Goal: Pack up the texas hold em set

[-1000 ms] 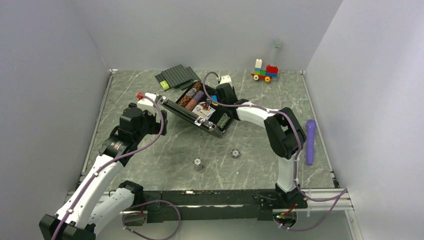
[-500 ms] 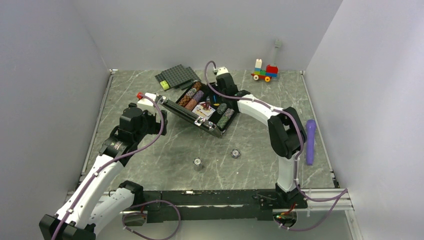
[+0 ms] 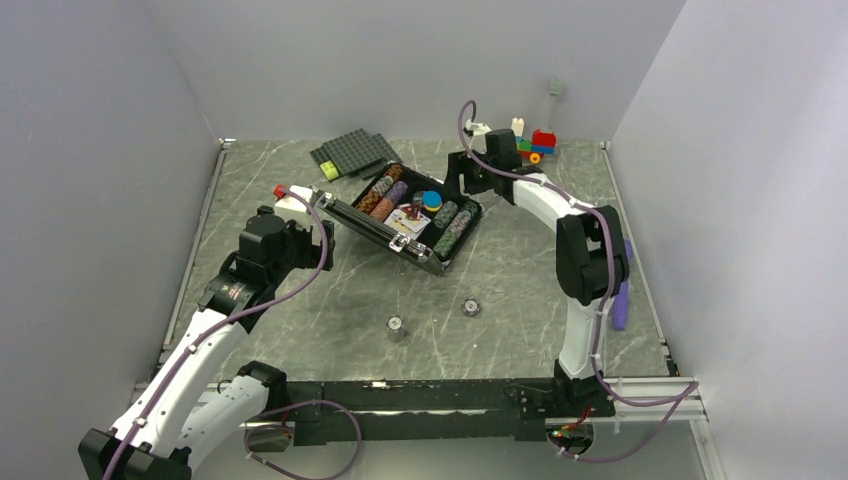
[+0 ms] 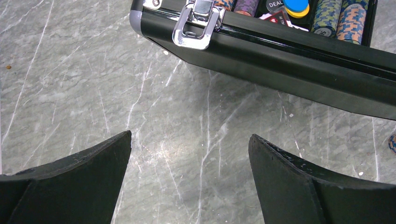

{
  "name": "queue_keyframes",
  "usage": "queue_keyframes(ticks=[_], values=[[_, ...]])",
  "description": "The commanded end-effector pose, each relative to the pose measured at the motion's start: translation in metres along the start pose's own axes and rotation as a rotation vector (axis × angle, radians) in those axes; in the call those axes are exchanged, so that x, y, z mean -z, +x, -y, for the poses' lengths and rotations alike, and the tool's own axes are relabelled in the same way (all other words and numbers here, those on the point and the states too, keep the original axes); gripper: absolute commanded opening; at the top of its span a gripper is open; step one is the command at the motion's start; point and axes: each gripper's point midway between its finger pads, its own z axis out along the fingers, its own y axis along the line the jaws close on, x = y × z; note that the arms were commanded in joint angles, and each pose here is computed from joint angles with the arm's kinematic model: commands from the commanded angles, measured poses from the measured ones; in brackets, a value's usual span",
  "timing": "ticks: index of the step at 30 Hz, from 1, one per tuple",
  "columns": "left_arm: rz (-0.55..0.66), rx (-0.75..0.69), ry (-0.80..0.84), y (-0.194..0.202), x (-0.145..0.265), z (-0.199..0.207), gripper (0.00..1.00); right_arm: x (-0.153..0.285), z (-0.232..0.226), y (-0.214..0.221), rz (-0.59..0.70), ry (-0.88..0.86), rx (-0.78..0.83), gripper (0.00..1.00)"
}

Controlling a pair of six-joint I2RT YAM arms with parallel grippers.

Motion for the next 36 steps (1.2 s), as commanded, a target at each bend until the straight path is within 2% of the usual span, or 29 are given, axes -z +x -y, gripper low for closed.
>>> queue_keyframes(ticks=[1,10,24,36], values=[[0.047,0.005,0.007,-0.013,-0.001,0.001,0.99,-0.01,-0.024,0.0,-0.015,-0.169,0.062,0.73],[0.042,0.004,0.009,-0.012,-0.002,0.001,0.99,-0.027,-0.014,0.025,-0.064,-0.161,0.054,0.73],[0.042,0.007,0.018,-0.012,-0.003,0.003,0.99,-0.016,-0.046,0.056,-0.111,-0.308,0.029,0.71],[0.042,0.006,0.017,-0.012,-0.002,0.003,1.0,-0.006,-0.086,0.069,-0.151,-0.38,0.174,0.7]])
